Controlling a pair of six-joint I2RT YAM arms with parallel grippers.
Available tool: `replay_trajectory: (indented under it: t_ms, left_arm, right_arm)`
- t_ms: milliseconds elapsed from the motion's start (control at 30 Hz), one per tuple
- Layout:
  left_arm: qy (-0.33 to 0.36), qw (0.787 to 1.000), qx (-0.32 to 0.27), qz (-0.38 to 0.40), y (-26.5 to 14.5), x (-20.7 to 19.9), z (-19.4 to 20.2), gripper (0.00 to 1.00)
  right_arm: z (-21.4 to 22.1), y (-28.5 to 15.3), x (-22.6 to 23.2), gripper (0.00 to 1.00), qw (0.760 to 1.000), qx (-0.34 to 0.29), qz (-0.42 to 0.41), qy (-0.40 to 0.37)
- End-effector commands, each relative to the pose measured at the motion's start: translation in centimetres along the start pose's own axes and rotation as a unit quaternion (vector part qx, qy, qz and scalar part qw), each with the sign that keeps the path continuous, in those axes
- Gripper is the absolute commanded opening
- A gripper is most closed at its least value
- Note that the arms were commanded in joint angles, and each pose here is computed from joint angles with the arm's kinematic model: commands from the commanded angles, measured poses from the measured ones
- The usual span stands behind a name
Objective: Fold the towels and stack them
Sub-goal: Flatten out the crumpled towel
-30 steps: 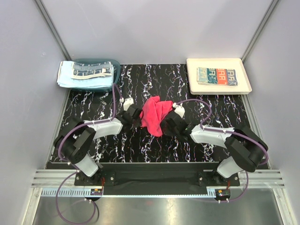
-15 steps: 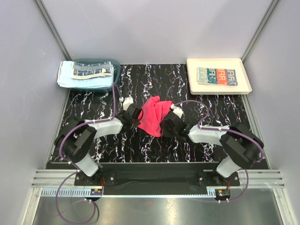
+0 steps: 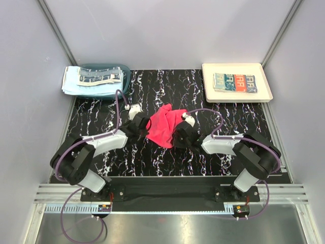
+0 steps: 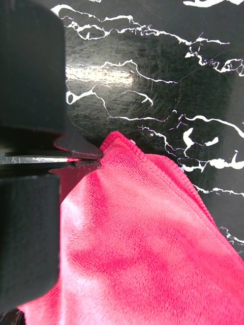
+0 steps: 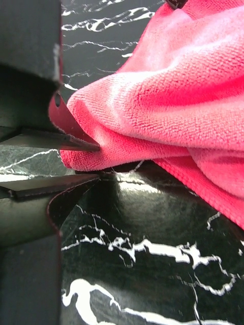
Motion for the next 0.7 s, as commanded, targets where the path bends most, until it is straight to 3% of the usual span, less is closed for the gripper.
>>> replay_trajectory:
  t_ms: [0, 100, 267, 467, 667]
  left_arm:
    - [-0.006, 1.000, -0.028, -0.009, -0.7, 0.6, -1.0, 0.00]
    - [-0.010, 0.999, -0.031, -0.005, -1.0, 0.7, -1.2, 0.00]
    - [-0.008, 0.999, -0.039, 0.008, -2.1, 0.6, -1.9, 0.00]
    - [-0.013, 0.999, -0.041, 0.026, -3.7, 0.7, -2.4, 0.00]
    - [0.000, 0.996, -0.058, 0.071, -6.9, -0.7, -3.3, 0.00]
  right_arm:
    - [0.3, 0.0, 1.0, 0.31, 1.000, 0.007, -0.021, 0.009]
    - [0.2, -0.1, 1.3, 0.25, 1.000, 0.008, -0.027, 0.009]
    - [-0.5, -1.1, 1.8, 0.03, 0.999, -0.001, -0.032, 0.009]
    - [-2.7, -3.9, 1.8, 0.00, 0.999, -0.035, 0.003, -0.019]
    - [-7.0, -10.2, 2.5, 0.00, 0.992, -0.100, 0.032, -0.075]
Point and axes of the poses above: each gripper's point midway between its finger pads, its own y axis out along the fingers, its own x axis along the line the jaws close on, z = x × y, the point moved 5 cm from there along -y, back along the fingers, and after that the axes turned 11 degrees about y, right-handed, at the moved point
